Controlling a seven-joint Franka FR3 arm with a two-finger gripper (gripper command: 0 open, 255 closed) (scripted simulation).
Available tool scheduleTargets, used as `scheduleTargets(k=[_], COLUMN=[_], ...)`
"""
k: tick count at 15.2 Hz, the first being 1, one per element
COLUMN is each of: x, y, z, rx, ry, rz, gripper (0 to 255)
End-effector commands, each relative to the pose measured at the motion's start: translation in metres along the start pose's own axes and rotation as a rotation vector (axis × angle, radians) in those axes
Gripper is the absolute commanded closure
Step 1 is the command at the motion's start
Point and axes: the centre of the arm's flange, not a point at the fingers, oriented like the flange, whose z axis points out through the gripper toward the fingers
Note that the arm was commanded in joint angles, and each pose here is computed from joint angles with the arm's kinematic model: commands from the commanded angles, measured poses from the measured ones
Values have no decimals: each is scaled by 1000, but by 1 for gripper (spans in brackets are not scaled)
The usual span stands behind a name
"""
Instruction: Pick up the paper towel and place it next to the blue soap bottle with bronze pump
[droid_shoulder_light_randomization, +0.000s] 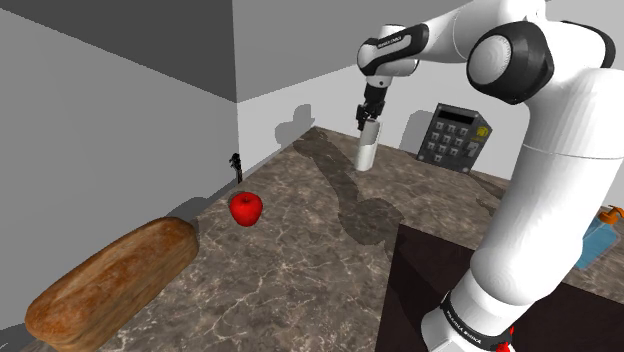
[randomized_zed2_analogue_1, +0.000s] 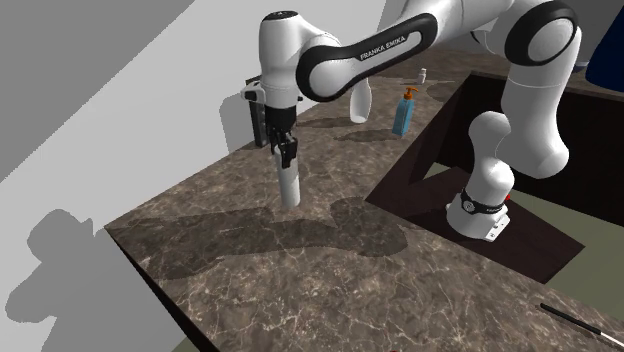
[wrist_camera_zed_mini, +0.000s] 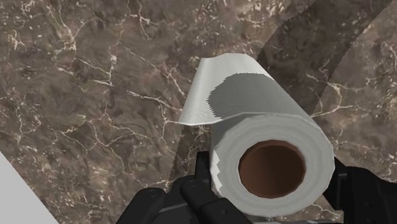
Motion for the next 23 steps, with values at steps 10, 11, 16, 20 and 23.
scheduleTargets(k=[10,11,16,20,23], x=[3,4,5,6,7], y=[2,2,4,5,6], z=[-58,-63,-89,-111,-126], rx=[0,0,0,0,0], ry=[0,0,0,0,0], rz=[0,0,0,0,0], gripper=[255,255,255,255,255])
